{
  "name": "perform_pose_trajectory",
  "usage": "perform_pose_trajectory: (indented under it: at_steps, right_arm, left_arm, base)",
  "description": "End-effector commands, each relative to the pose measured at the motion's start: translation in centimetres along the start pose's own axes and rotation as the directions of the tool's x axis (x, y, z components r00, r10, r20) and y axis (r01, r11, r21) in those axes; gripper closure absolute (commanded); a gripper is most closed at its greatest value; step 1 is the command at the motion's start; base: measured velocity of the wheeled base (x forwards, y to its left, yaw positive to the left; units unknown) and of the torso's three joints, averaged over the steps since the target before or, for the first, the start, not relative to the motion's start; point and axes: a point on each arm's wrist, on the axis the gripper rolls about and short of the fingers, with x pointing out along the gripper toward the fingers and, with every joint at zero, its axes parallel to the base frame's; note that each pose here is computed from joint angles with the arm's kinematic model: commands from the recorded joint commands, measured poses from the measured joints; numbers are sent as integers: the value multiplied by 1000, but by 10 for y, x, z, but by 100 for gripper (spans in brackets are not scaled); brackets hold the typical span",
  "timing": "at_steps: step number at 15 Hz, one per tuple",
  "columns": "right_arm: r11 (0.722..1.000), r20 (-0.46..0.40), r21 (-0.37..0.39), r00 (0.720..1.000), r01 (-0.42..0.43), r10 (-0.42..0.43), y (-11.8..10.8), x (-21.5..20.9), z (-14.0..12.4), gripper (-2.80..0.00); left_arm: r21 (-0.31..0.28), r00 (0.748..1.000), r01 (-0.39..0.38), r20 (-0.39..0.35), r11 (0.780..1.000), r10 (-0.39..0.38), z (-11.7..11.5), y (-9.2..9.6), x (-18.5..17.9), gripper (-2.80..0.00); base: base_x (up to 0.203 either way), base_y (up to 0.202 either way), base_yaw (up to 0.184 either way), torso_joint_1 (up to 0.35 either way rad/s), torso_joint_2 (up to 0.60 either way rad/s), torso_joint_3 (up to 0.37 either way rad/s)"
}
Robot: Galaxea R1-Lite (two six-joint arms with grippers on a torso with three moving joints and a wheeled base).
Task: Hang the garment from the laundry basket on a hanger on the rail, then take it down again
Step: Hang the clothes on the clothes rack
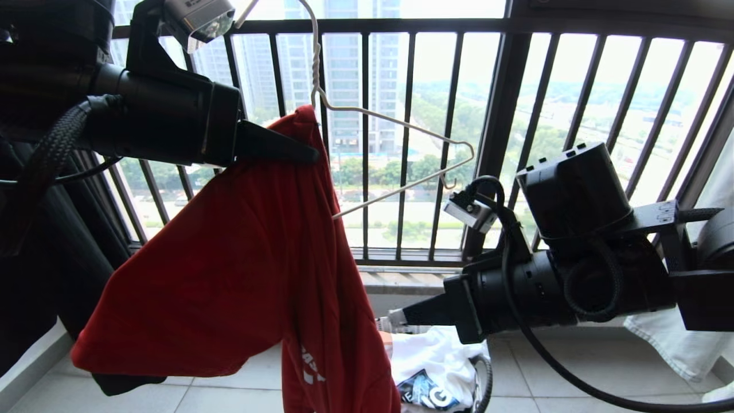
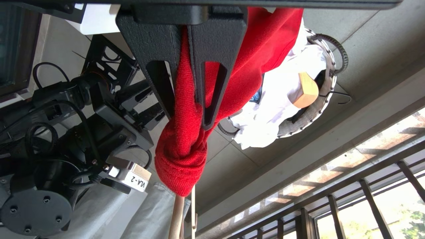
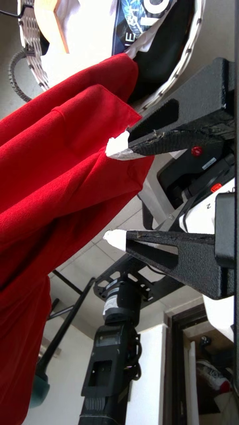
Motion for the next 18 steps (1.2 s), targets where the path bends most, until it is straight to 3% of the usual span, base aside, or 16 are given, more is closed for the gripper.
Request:
perform_pose_trajectory:
  at_steps: [1,3,6,8,11,12,16,18]
  right_arm:
    - [999,89,-35,996,-2,5,4,22,-7,-280]
    - [997,141,-27,987,75,-70,6,33,-10,-280]
    - [993,217,-37,971,111,-101,6,41,-9,-280]
    - [982,276,-26,946,187,-172,1,51,-7,-280]
    - [978,277,-33,942,208,-191,-2,59,-9,-280]
    - [977,276,-36,942,212,-194,-3,60,-9,0]
    - [976,292,-29,936,216,-199,-5,56,-6,0]
    - [974,344,-20,917,225,-204,-6,42,3,0]
  left_arm:
    - [10,1000,7,21,1000,-7,3,2,4,0]
    - [-17,999,11,34,1000,-10,4,3,5,0]
    - [-17,999,11,34,1000,-10,4,3,5,0]
    - [-16,999,12,34,1000,-11,4,2,5,0]
    - [-15,999,12,36,1000,-12,4,1,3,0]
    - [-13,999,12,39,1000,-12,4,0,2,0]
    - [-11,999,13,43,1000,-12,4,-3,-2,0]
    - [-9,999,13,43,1000,-12,4,-3,-2,0]
  base:
    - [0,0,0,0,0,0]
    - [0,0,0,0,0,0]
    - [0,0,0,0,0,0]
    - [0,0,0,0,0,0]
    - [0,0,0,0,0,0]
    - [0,0,0,0,0,0]
    - [0,0,0,0,0,0]
    - [0,0,0,0,0,0]
